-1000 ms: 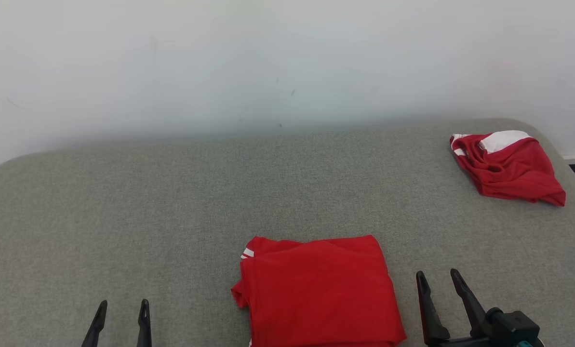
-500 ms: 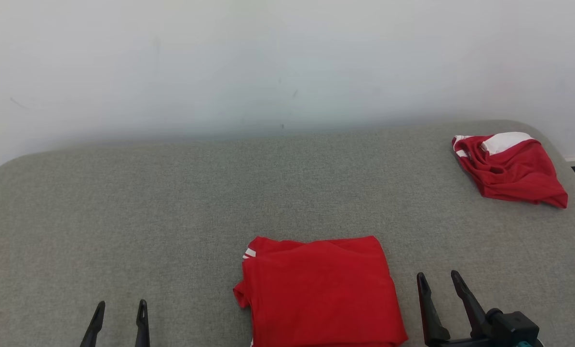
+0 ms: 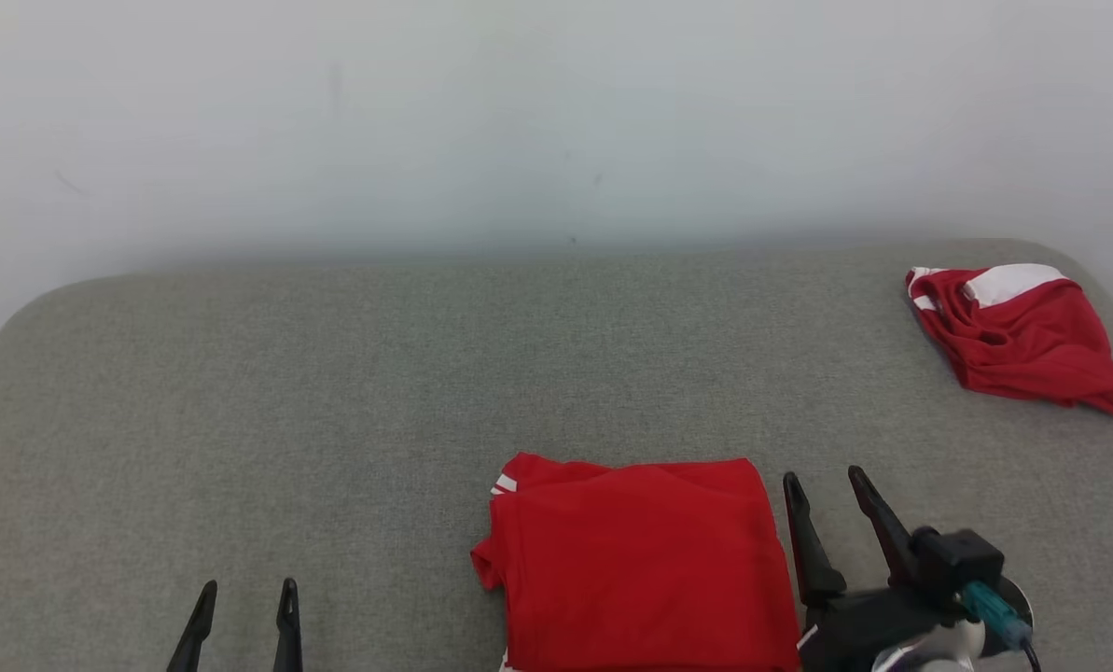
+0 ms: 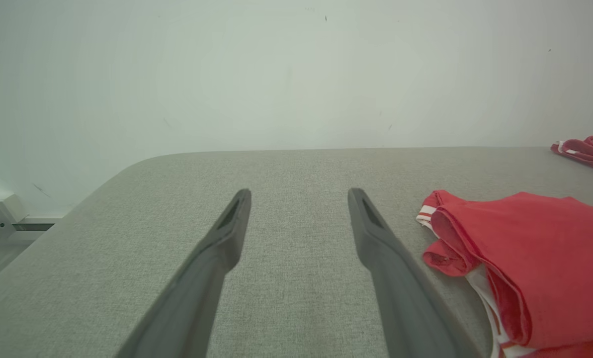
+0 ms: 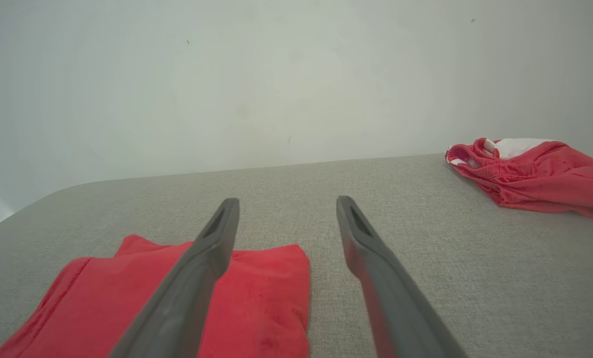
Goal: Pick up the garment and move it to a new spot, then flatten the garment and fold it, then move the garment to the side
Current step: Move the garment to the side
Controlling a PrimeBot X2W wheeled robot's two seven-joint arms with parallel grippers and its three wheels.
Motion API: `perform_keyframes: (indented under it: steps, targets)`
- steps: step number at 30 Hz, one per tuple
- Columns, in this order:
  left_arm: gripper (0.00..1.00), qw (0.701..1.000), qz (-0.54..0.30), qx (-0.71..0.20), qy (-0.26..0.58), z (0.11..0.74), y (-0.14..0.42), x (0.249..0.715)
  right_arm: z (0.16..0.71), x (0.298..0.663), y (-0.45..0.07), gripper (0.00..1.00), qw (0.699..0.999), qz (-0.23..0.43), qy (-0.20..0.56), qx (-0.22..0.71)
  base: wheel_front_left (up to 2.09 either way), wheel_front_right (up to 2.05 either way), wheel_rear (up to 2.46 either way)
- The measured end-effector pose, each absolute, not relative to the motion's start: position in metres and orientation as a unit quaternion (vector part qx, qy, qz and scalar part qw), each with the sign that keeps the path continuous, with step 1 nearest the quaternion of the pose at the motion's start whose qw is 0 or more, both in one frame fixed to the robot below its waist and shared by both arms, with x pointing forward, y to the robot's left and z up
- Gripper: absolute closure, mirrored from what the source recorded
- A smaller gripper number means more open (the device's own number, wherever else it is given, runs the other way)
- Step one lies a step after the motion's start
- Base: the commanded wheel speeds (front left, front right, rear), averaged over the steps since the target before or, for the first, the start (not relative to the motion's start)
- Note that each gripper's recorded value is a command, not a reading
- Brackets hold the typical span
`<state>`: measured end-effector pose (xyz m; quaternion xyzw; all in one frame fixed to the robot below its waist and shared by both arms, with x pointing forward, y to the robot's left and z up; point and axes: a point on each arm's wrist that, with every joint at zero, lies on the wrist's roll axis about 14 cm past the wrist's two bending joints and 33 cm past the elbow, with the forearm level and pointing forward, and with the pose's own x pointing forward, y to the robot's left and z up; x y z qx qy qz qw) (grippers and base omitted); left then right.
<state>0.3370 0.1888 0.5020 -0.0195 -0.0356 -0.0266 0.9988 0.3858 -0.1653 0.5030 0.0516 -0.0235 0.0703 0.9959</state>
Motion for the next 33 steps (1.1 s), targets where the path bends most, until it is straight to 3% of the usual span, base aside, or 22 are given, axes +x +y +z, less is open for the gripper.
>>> perform_keyframes:
  steps: [9, 23, 24, 25, 33]
  targets:
    - [0.00, 0.999, -0.021, -0.021, -0.027, 0.497, 0.191, 0.338, 0.471, 0.411, -0.158, 0.00, 0.995, 0.078, 0.054, 0.038, 0.00, 0.00, 0.00]
    - [0.00, 1.000, -0.016, -0.024, -0.012, 0.488, 0.194, 0.351, 0.392, 0.401, -0.152, 0.00, 0.978, 0.075, 0.191, 0.043, 0.00, 0.00, 0.00]
    - [0.00, 1.000, -0.016, -0.024, -0.011, 0.487, 0.194, 0.352, 0.389, 0.401, -0.149, 0.65, 0.976, 0.078, 0.196, 0.046, 0.00, 0.00, 0.00]
    - [0.00, 1.000, -0.016, -0.025, -0.011, 0.487, 0.194, 0.353, 0.389, 0.402, -0.146, 0.98, 0.976, 0.080, 0.197, 0.049, 0.00, 0.00, 0.00]
    - [0.00, 0.999, -0.017, -0.026, -0.009, 0.485, 0.193, 0.359, 0.394, 0.412, -0.138, 1.00, 0.977, 0.092, 0.185, 0.055, 0.00, 0.00, 0.00]
